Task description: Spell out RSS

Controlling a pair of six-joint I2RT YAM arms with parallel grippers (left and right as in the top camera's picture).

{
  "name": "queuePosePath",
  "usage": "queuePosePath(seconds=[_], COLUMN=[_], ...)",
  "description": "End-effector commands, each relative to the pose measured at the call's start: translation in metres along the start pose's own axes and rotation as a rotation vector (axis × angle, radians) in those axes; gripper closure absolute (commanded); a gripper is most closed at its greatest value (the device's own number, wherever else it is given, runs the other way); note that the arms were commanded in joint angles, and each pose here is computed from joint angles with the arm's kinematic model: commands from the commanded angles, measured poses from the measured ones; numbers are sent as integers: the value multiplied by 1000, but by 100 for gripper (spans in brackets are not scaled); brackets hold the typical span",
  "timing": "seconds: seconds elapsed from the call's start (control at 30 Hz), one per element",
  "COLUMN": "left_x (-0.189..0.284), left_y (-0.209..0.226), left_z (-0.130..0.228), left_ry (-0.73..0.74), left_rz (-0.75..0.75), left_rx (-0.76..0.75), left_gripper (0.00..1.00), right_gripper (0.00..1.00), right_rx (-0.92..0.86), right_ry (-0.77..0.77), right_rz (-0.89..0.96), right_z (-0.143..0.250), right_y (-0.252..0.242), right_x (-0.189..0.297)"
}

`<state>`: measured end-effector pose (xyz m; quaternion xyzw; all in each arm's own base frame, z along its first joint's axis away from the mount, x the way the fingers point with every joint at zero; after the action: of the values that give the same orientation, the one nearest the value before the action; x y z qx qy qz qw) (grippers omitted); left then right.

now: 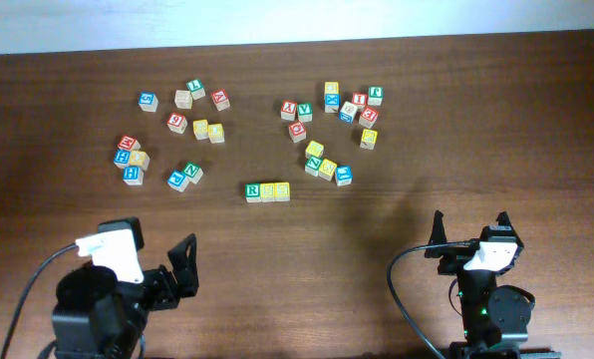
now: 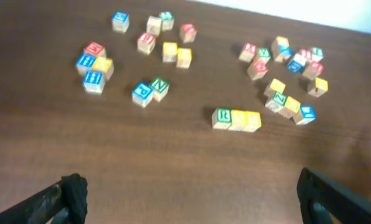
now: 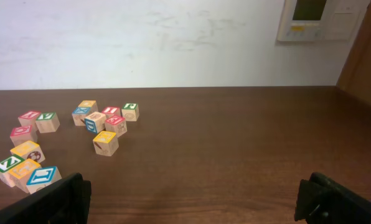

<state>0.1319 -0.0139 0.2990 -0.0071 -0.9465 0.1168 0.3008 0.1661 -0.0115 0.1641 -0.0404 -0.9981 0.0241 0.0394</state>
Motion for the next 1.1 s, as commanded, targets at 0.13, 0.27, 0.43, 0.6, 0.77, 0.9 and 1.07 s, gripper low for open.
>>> queuePosePath(seconds=[0.13, 0.27, 0.43, 0.6, 0.77, 0.9, 1.07], left_x=[-16, -31, -43, -46, -48, -58, -63], left_y=[2, 3, 7, 14, 14, 12, 14], left_z=[17, 23, 30, 37, 43, 46, 47], left_ry=[-163, -234, -273, -309, -361, -435, -506], left_rz=[80, 102, 104, 87, 106, 152, 169], left_rx=[-68, -70, -63, -80, -126, -142, -147], left_gripper=[1, 1, 1, 1, 1, 1, 1], right_gripper=[2, 2, 2, 2, 2, 2, 2], right_rx=[-2, -2, -2, -2, -2, -2, -2], right_ry=[3, 3, 3, 3, 3, 3, 3], right_rz=[-7, -7, -7, -7, -7, -7, -7], right_z=[3, 3, 3, 3, 3, 3, 3], right_y=[0, 0, 0, 0, 0, 0, 0], right_x=[0, 0, 0, 0, 0, 0, 0])
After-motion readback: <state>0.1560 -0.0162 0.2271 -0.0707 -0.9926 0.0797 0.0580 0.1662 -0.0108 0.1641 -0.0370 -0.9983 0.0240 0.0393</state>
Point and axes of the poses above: each gripper's point midway between its finger pads, its own x axis back along the fingers, its own y axis along the line the jaws close on, z = x × y, the point moved 8 cm from there along x, back along the fingers, and after that the axes turned 3 degrees about x, right-handed, at the moved point
